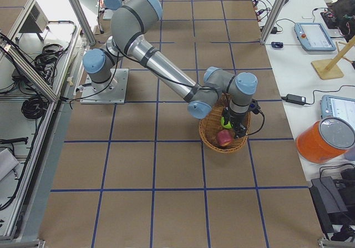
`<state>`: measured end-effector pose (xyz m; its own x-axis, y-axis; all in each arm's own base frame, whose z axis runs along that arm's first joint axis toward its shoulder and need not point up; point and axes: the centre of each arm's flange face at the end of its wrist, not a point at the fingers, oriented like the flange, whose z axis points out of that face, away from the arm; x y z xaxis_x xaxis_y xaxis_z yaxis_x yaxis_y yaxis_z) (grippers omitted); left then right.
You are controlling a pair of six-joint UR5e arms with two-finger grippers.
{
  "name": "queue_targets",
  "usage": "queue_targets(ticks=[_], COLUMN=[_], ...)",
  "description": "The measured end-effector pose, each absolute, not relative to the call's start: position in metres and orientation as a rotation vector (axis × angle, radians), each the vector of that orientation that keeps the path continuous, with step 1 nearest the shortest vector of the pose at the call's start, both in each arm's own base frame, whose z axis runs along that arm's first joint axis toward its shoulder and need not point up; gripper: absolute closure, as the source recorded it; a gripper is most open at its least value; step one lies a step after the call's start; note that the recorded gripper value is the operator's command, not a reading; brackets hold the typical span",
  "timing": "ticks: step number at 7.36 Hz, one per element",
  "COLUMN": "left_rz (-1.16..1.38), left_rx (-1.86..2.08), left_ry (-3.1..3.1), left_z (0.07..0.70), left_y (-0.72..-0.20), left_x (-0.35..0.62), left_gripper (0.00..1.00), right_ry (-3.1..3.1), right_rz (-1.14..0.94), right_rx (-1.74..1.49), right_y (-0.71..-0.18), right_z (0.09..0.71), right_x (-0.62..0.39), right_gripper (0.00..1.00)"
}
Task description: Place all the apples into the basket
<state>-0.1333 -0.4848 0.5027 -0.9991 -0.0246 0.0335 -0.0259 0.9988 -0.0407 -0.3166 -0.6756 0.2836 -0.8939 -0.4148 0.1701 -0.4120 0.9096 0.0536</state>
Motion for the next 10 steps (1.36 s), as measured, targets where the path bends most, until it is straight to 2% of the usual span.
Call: queue_targets(ticks=[2,4,6,8,9,10], left_rz=[0.062,0.061,0.063,0.061,0.061,0.061], left_rx=[0.039,0.038,0.038,0.04,0.041,0.043], left_ry=[-3.106,-3.105,-3.104,-3.104,-3.103,-3.103], left_z=[0.502,0.501,0.502,0.502,0.501,0.501], left_y=[-0.485,-0.486,-0.485,-0.486,-0.486,-0.486], left_x=[-0.134,-0.134,-0.134,-0.134,-0.134,-0.134], left_gripper=[0.0,0.0,0.0,0.0,0.0,0.0], right_ry=[-2.935,-3.023,-3.104,-3.123,-3.141,-3.152], right_rz=[-0.036,-0.116,-0.215,-0.225,-0.194,-0.123], right_rx=[0.559,0.416,0.273,0.268,0.325,0.365], right_y=[-0.676,-0.665,-0.617,-0.536,-0.504,-0.496], right_z=[0.321,0.386,0.452,0.498,0.496,0.488], right_x=[-0.27,-0.142,0.01,0.147,0.182,0.19], right_gripper=[0.0,0.0,0.0,0.0,0.0,0.0])
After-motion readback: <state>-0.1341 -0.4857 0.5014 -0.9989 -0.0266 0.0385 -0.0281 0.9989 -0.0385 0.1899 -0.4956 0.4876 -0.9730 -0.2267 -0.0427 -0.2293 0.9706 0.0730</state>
